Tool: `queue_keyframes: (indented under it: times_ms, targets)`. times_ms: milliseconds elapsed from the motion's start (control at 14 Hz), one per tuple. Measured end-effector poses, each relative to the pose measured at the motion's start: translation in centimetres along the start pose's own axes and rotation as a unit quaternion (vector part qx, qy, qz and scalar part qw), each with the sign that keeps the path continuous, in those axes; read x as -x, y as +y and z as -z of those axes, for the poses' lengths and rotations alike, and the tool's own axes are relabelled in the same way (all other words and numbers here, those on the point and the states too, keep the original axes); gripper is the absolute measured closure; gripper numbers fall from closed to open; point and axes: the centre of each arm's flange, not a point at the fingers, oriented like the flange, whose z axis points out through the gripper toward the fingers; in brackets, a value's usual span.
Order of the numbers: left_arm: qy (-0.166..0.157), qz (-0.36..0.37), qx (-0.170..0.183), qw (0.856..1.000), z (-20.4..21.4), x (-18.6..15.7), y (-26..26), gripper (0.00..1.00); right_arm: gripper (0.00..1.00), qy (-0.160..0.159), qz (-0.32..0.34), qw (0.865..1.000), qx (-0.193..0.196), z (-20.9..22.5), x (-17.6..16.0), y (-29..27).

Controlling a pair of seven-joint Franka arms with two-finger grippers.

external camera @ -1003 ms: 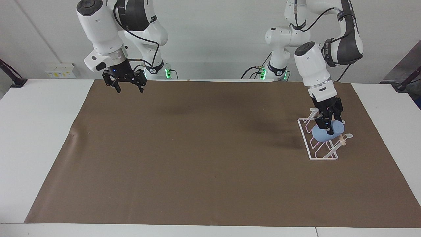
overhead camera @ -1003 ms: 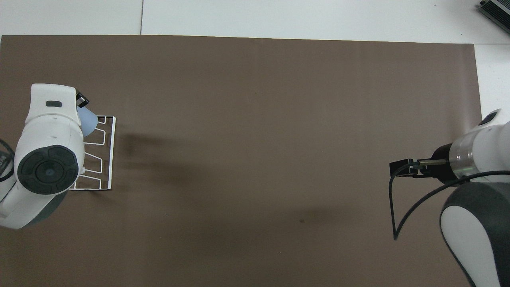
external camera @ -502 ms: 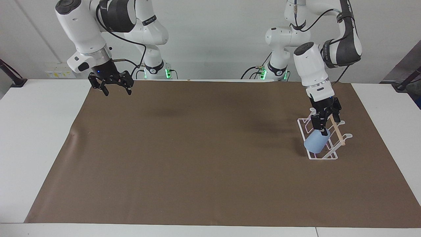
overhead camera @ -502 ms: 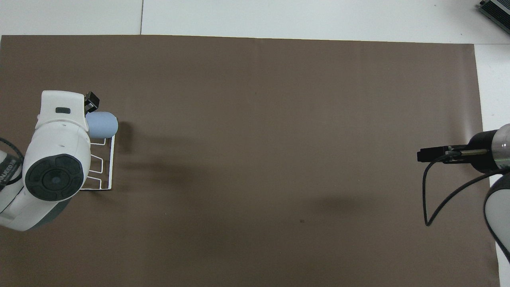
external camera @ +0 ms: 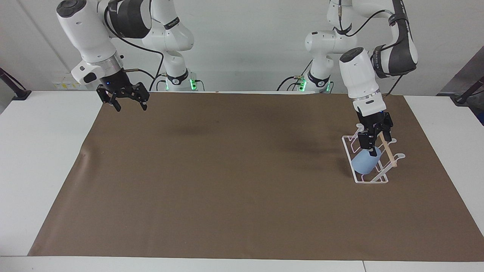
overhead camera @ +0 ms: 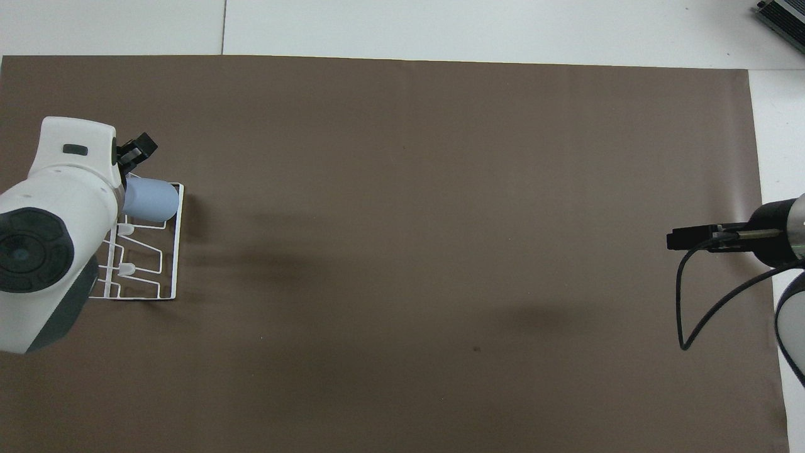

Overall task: Hang cup on cup holder
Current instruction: 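Open the left gripper and draw it back from the hung cup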

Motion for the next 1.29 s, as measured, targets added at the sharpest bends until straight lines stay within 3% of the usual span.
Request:
queue_keyframes:
  times_ms: [287,645,1003,1290]
  targets:
    - [-0.083,-0.035,0.03,0.996,5.5,-4.8,-0.1,0.0,0.0,0.002,0.004,1.0,0.015,0.2,-0.9,0.3]
    - [-0.145,-0.073,0.064,0.985,8.7,-6.3,-0.3,0.0,0.0,-0.007,0.014,1.0,0.021,-0.1,-1.2,-0.8]
    - [-0.221,-0.138,0.101,0.96,7.1,-7.3,-4.2,0.0,0.0,-0.027,0.013,0.999,0.02,-0.3,-0.8,-0.9]
    - [-0.242,-0.253,0.089,0.933,6.3,-6.9,-5.9,0.0,0.0,-0.029,0.015,0.999,0.02,-0.2,-0.7,-1.1]
